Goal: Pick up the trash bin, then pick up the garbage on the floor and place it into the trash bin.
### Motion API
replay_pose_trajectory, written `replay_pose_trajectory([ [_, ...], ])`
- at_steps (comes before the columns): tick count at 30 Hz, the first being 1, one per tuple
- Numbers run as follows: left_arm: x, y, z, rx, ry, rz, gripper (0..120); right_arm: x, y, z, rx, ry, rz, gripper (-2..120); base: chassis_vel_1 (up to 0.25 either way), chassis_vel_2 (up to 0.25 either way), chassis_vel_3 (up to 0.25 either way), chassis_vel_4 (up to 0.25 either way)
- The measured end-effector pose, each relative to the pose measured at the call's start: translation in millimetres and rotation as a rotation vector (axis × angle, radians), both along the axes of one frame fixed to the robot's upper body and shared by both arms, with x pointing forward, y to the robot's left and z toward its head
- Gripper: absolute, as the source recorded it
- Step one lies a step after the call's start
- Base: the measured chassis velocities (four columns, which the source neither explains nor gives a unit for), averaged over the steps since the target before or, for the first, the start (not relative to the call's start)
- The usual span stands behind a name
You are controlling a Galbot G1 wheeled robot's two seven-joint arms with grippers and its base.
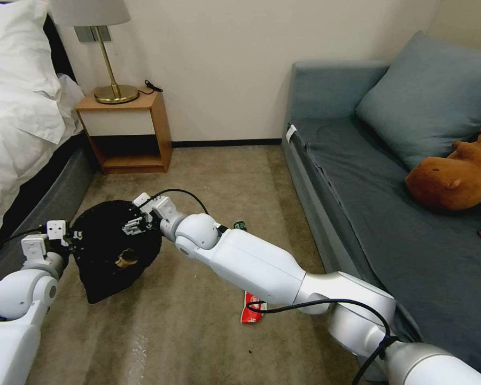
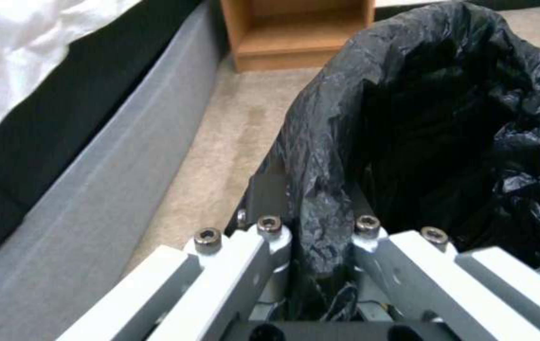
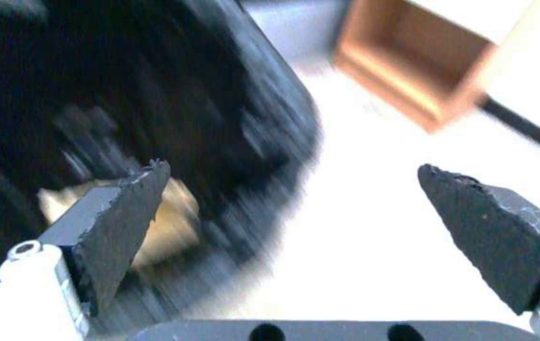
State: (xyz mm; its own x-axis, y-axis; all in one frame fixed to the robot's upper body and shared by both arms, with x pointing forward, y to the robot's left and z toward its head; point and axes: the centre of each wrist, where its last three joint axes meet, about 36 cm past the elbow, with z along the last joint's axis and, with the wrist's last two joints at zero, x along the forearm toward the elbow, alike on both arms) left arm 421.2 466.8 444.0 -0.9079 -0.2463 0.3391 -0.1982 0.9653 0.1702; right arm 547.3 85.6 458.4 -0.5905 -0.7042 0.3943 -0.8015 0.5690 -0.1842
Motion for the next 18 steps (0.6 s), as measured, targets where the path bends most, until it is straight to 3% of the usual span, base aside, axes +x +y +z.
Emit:
replay_pose_trajectory([
  [2,-0.4,3.8,-1.9,0.002,0.003,0.007,4,4,-31,-7,-0.089,0.016,-0.03,100,0.0,0.0,0.0,0.0],
  [6,0.0,5.7,-3.5,0.001,0.005,0.01,4,3,-58,-14,-0.149,0.036,-0.047,100,0.0,0.0,0.0,0.0],
  [12,2.2,6.3,-5.0,-0.001,0.006,0.015,4,-9,-97,-33,-0.192,0.098,-0.086,100,0.0,0.0,0.0,0.0],
  [18,4.1,4.6,-11.5,-0.005,0.012,0.018,4,-30,-160,-80,-0.254,0.18,-0.174,100,0.0,0.0,0.0,0.0],
])
